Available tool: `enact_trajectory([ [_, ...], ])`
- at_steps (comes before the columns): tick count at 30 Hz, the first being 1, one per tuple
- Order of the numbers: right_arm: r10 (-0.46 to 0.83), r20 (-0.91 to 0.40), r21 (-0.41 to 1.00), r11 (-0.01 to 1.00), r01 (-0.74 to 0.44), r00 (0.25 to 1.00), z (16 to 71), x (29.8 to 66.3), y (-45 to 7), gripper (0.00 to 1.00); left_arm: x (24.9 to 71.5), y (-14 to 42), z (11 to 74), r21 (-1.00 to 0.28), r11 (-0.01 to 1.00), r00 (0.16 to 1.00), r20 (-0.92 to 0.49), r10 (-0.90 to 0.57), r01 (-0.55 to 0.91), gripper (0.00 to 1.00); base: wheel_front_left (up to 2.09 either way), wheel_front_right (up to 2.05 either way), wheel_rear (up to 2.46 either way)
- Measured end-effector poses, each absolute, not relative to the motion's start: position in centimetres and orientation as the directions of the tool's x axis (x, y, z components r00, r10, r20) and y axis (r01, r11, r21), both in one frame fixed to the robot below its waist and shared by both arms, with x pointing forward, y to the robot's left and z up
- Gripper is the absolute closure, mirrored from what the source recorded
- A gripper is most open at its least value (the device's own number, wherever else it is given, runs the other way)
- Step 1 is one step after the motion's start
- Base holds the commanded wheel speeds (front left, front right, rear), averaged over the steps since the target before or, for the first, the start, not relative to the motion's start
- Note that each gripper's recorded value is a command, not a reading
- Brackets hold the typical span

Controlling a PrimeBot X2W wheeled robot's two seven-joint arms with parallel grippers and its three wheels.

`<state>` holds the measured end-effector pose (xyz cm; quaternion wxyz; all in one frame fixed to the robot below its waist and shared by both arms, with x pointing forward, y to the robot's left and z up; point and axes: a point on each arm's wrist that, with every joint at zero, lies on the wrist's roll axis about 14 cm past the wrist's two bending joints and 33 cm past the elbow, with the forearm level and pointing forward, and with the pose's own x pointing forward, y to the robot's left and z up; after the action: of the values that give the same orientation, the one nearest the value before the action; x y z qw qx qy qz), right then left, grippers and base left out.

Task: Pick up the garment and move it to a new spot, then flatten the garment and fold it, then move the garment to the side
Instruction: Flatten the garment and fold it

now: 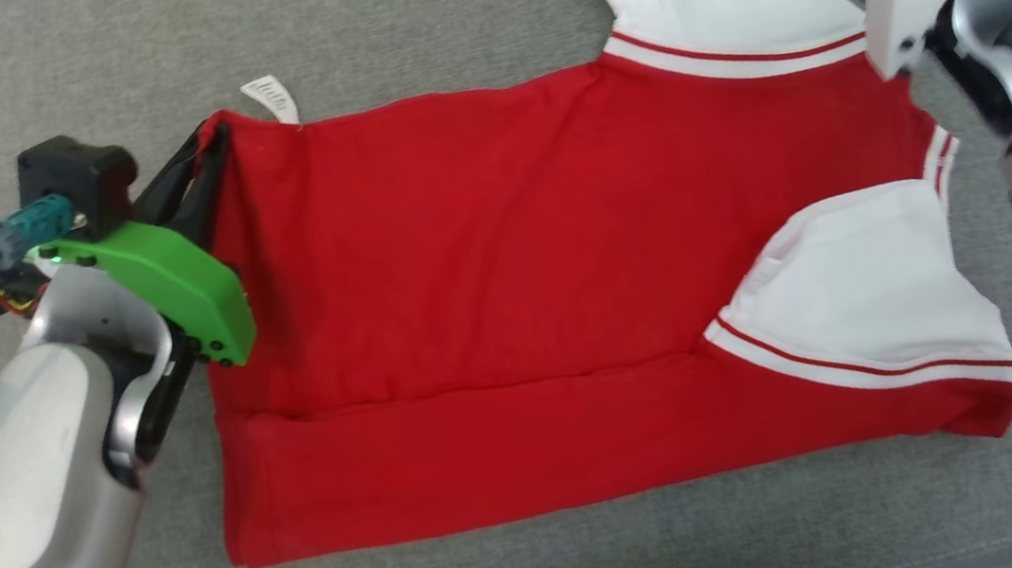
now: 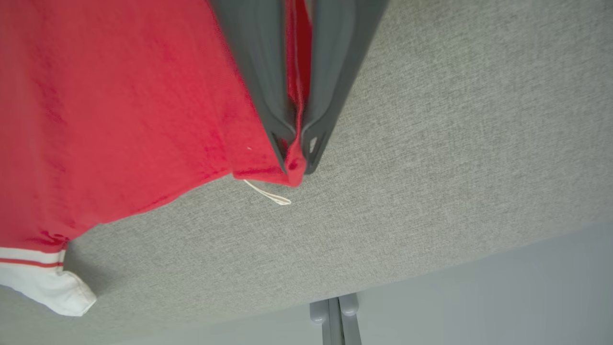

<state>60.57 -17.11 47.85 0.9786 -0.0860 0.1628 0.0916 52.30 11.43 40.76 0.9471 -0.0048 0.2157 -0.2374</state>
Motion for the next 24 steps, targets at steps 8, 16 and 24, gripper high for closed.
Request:
enact_trajectory([
  [8,0.154,-0.49,-0.114,0.964,-0.239,0.858,43.1,64.4,-15.5,0.0,52.3,11.4,40.6,-0.13,0.891,0.811,-0.374,-0.45,0.435,1.0,0.0,0.0,0.0],
  [16,0.179,-0.591,-0.076,0.959,-0.274,0.787,38.5,64.9,-13.5,0.11,52.0,12.9,38.8,-0.133,0.908,0.813,-0.406,-0.416,0.398,1.0,0.0,0.0,0.0],
  [24,0.185,-0.607,-0.09,0.95,-0.298,0.773,38.7,64.2,-13.1,1.0,52.2,13.3,39.0,-0.126,0.909,0.815,-0.406,-0.413,0.398,1.0,0.0,0.0,0.0],
])
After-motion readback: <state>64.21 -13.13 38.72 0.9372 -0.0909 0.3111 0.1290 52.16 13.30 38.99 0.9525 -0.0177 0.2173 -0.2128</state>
